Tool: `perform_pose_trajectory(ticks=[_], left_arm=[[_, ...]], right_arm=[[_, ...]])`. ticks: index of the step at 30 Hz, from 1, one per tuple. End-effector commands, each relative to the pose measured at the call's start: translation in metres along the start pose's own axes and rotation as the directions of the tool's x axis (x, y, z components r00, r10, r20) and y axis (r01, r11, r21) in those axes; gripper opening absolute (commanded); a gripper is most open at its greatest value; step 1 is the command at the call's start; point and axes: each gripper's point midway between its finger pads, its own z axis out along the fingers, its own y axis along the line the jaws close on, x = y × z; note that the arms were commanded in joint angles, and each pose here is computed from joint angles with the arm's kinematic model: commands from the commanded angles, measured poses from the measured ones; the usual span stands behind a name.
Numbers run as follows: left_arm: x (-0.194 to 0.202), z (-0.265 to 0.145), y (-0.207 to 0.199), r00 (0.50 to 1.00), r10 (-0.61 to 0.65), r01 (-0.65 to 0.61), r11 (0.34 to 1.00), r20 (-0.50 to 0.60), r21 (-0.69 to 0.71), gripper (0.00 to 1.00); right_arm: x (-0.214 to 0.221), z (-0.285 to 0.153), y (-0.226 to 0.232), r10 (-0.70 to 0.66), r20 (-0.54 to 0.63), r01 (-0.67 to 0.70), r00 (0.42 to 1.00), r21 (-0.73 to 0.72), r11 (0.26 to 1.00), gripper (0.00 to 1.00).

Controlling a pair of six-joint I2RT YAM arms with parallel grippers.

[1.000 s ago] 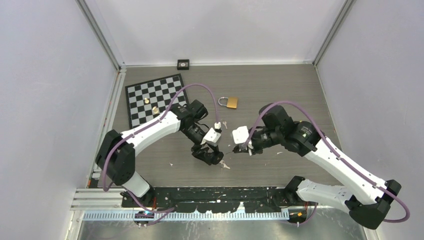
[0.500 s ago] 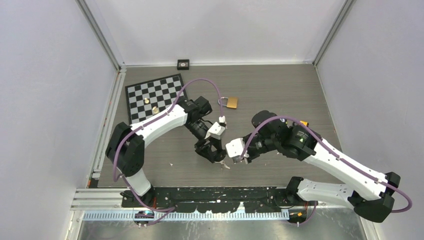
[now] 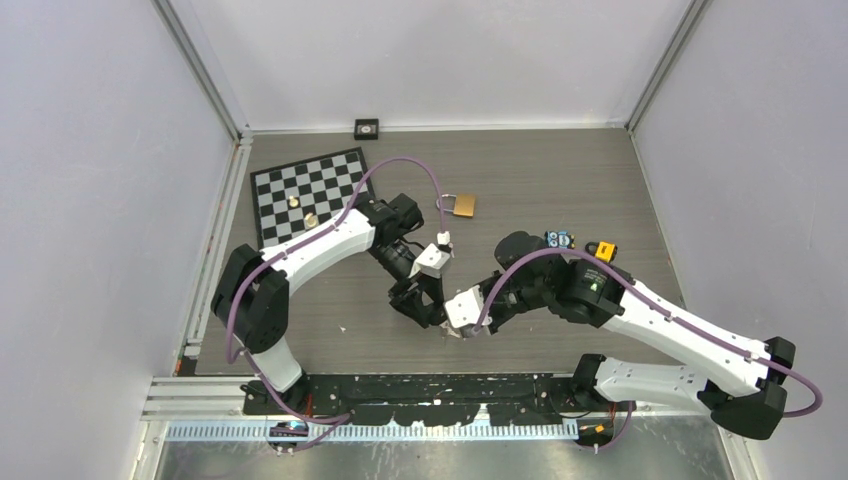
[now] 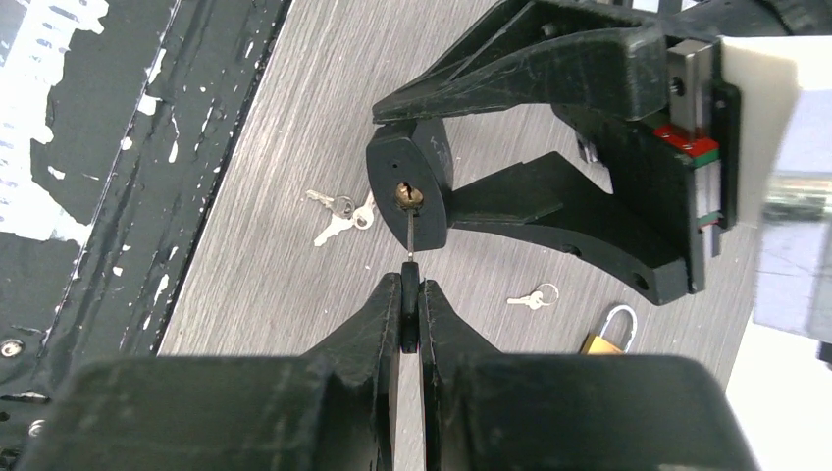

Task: Unlock with the key

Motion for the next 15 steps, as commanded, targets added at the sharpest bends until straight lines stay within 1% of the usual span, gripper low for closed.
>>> perform_pose_trajectory(ticks=[1,15], left_arm=[[-0.034,-0.002,-0.008,0.994,0.011,-0.014,1.000,0.107,0.027,0.00],[-0.028,0.000,-0.007,0.996,-0.013,0.010,0.999,0.091,0.031,0.00]], right_arm=[[-0.004,0.002,-0.008,-0.050,0.017,0.049,0.999,0.042,0.998,0.01],[-0.015,-0.002,-0.003,-0.039,0.056,0.038,0.998,0.016,0.999,0.00]])
